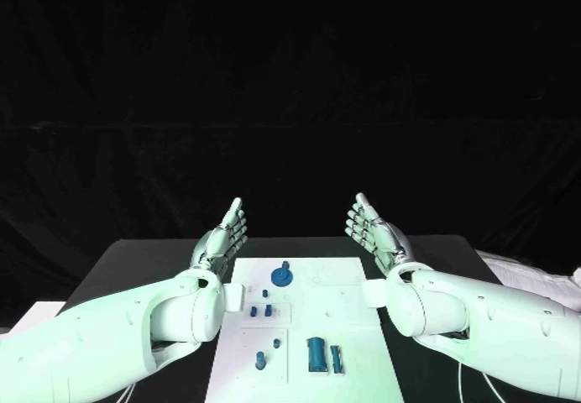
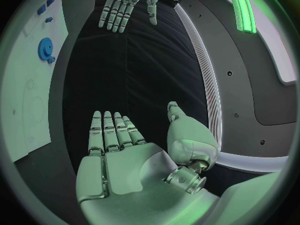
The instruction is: Assemble the parts on the task board
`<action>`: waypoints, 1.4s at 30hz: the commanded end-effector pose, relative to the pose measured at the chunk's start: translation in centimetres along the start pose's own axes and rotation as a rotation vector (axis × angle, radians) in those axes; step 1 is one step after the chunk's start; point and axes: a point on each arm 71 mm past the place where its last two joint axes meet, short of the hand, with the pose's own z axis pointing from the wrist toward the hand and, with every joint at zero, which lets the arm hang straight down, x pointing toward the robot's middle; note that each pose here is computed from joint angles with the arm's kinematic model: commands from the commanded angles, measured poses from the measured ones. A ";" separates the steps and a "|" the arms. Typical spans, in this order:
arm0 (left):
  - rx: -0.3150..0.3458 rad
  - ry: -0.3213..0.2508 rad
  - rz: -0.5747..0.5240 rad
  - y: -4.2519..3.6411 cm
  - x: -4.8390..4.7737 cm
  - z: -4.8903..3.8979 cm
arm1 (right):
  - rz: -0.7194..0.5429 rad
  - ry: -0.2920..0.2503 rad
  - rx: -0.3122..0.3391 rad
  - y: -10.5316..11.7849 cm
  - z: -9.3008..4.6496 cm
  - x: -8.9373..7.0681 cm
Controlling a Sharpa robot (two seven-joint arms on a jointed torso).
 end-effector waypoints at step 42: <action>0.076 -0.047 0.064 -0.63 -0.16 -0.12 | -0.017 -0.077 -0.040 0.3 -0.2 -0.4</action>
